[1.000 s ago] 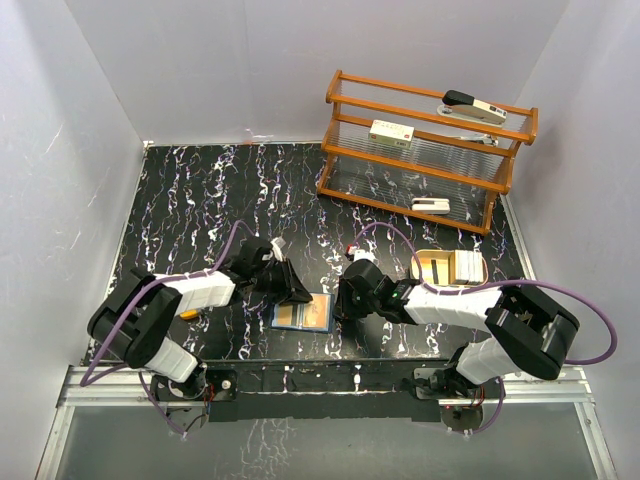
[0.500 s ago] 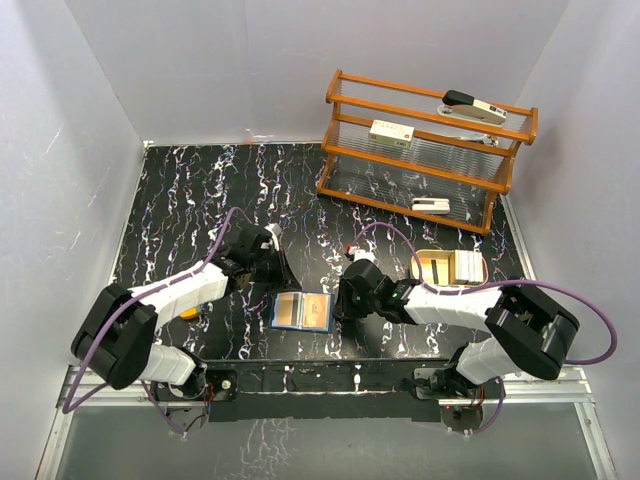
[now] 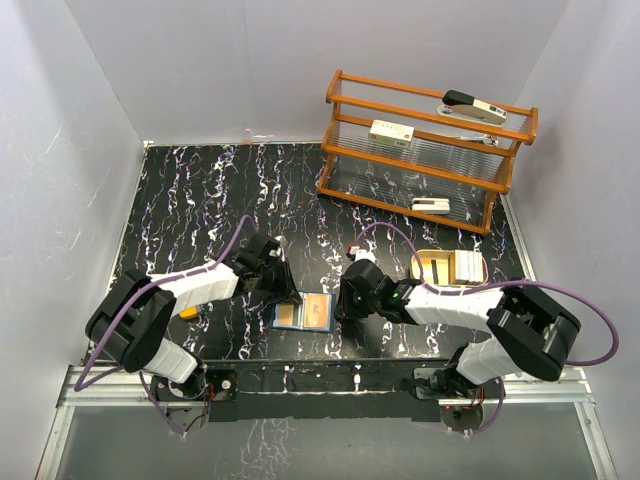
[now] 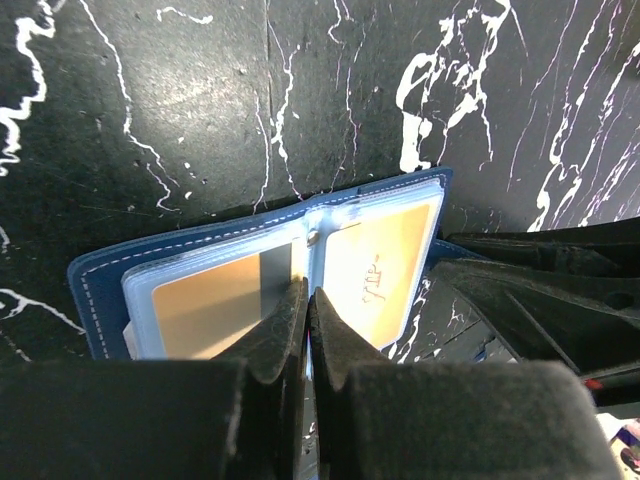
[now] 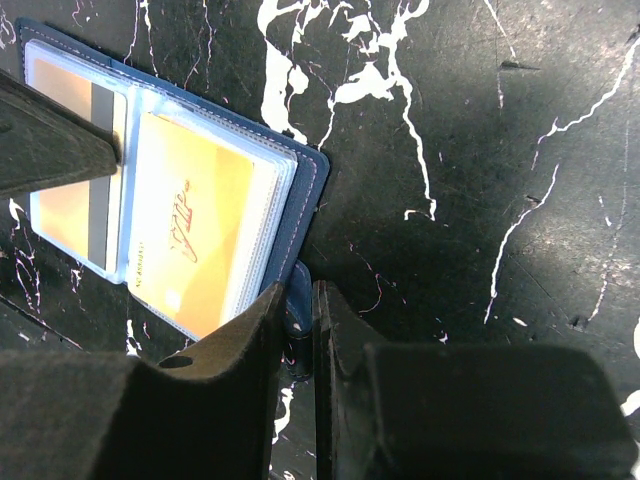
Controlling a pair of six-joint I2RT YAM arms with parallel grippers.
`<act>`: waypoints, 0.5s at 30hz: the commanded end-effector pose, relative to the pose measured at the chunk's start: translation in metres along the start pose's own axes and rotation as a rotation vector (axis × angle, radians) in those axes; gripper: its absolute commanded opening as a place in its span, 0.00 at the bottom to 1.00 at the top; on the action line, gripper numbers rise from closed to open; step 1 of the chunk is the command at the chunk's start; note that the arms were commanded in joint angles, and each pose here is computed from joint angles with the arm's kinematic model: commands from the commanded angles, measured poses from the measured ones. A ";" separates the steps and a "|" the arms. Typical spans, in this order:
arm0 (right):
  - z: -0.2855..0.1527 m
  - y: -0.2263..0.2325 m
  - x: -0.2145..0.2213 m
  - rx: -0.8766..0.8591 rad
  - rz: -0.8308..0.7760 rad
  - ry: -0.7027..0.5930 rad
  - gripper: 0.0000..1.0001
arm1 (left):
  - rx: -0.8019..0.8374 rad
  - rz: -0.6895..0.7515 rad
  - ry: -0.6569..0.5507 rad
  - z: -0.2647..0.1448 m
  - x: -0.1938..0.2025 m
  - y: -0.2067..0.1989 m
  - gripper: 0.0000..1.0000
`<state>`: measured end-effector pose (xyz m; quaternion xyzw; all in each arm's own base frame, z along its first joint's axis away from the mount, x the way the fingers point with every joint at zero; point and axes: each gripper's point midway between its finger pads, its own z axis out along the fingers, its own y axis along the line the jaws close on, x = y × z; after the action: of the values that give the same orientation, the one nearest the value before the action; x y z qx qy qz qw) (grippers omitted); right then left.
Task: Put the credit cards into the card holder
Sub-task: Insert the credit card into the card holder.
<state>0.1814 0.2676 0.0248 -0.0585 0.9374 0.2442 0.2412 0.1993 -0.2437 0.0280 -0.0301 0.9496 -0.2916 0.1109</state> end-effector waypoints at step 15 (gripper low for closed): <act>0.003 0.012 -0.015 -0.028 -0.006 -0.042 0.14 | 0.099 0.023 0.024 0.012 0.014 -0.025 0.00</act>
<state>0.1814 0.2680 0.0244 -0.0595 0.9374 0.2443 0.2407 0.1905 -0.2615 0.0199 -0.0216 0.9439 -0.3144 0.0987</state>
